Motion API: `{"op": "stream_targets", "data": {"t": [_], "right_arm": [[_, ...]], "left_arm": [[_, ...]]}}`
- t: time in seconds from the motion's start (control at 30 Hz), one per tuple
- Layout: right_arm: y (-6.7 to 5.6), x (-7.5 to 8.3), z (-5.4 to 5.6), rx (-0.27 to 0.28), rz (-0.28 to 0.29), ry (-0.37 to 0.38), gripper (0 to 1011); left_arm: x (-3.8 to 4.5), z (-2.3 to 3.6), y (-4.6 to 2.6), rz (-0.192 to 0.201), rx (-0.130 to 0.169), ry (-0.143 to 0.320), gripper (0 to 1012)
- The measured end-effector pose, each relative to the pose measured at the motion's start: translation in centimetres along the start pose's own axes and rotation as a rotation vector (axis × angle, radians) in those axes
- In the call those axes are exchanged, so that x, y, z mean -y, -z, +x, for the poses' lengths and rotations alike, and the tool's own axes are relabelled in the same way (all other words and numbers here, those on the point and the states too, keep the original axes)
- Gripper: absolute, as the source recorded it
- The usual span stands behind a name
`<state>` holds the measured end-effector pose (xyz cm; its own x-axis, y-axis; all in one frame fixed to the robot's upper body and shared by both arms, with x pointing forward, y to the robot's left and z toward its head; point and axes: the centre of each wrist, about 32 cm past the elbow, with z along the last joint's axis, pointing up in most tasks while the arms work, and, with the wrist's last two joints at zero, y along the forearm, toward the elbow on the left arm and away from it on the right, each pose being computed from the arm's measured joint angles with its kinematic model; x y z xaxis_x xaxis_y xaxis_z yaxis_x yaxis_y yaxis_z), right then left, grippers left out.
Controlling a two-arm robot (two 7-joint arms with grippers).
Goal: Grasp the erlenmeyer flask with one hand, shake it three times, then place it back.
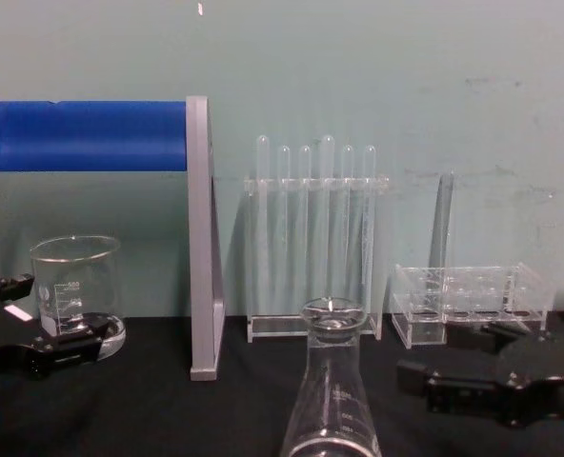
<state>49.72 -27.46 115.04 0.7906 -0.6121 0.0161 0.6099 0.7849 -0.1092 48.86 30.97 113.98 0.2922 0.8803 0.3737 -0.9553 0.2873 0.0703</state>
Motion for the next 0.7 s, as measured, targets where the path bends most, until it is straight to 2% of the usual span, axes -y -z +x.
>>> {"op": "stream_targets", "data": {"t": [0.23, 0.3, 0.43, 0.63, 0.7], "right_arm": [[0.1, 0.4, 0.2, -0.019, 0.026, 0.142, 1000], [0.2, 0.3, 0.2, -0.033, 0.038, 0.206, 1000], [0.2, -0.5, 0.1, -0.070, 0.063, 0.345, 1000], [0.2, -1.9, 0.0, -0.103, 0.079, 0.488, 1000], [0.2, -2.3, 0.0, -0.106, 0.077, 0.513, 1000]], "left_arm": [[0.00, 0.00, 0.00, 0.000, 0.000, 0.000, 1001], [0.00, 0.00, 0.00, 0.000, 0.000, 0.000, 1001], [0.00, 0.00, 0.00, 0.000, 0.000, 0.000, 1001], [0.00, 0.00, 0.00, 0.000, 0.000, 0.000, 1001], [0.00, 0.00, 0.00, 0.000, 0.000, 0.000, 1001]]}}
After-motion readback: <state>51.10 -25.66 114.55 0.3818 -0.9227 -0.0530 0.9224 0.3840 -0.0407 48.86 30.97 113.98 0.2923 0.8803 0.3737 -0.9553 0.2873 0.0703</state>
